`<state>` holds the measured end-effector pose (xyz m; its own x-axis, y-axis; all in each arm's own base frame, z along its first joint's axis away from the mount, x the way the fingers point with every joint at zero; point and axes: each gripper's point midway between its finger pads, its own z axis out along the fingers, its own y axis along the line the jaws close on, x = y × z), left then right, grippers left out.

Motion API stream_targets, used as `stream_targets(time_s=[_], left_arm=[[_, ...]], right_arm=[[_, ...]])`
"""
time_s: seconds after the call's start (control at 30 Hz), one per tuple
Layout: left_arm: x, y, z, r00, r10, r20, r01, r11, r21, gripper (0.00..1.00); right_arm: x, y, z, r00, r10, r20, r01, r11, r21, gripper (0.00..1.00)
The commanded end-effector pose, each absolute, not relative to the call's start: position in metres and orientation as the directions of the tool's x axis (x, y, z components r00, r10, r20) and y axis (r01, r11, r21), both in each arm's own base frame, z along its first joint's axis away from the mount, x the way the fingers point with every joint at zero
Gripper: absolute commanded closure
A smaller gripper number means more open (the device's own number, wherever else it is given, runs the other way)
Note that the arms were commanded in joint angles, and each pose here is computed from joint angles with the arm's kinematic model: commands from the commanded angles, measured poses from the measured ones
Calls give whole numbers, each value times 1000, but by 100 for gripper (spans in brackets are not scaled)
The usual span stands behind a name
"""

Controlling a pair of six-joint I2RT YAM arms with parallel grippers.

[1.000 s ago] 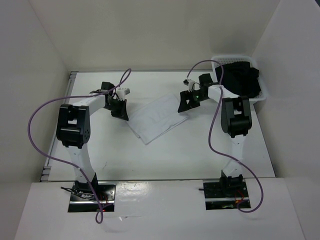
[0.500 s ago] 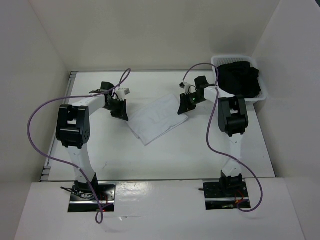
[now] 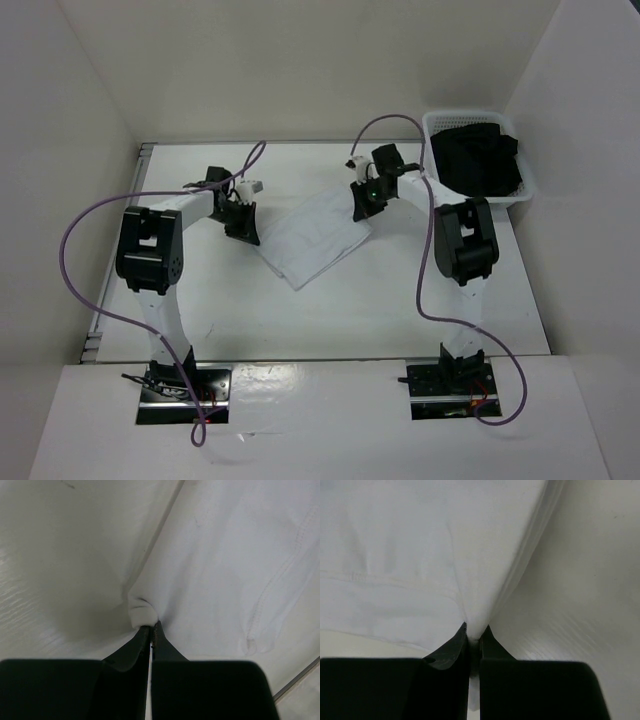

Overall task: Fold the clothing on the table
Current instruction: Fold the skirt

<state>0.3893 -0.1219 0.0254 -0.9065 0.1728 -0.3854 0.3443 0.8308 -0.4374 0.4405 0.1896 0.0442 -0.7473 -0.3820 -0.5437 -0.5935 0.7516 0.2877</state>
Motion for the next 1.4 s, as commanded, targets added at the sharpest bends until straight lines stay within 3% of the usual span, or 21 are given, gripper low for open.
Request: stream_targets(time_s=[0.0, 0.2, 0.47, 1.0, 1.2, 1.37], left_arm=[[391, -132, 25, -902, 191, -387, 369, 807, -462, 100], [391, -132, 25, -902, 191, -387, 369, 807, -462, 100], [391, -132, 25, -902, 191, -387, 369, 807, -462, 100], [389, -133, 26, -905, 191, -379, 367, 802, -471, 99], [387, -133, 26, -909, 191, -371, 362, 803, -474, 99], [386, -133, 22, -912, 192, -362, 358, 803, -476, 99]], right_arm=[[460, 214, 129, -559, -421, -715, -614, 790, 15, 100], [422, 283, 181, -383, -513, -768, -679, 720, -142, 100], [356, 353, 160, -260, -655, -710, -802, 555, -219, 100], [320, 340, 86, -151, -855, -497, -849, 369, -377, 100], [311, 336, 88, -94, -904, -418, -819, 309, -483, 100], [333, 318, 105, -123, -892, -435, -779, 358, -515, 100]])
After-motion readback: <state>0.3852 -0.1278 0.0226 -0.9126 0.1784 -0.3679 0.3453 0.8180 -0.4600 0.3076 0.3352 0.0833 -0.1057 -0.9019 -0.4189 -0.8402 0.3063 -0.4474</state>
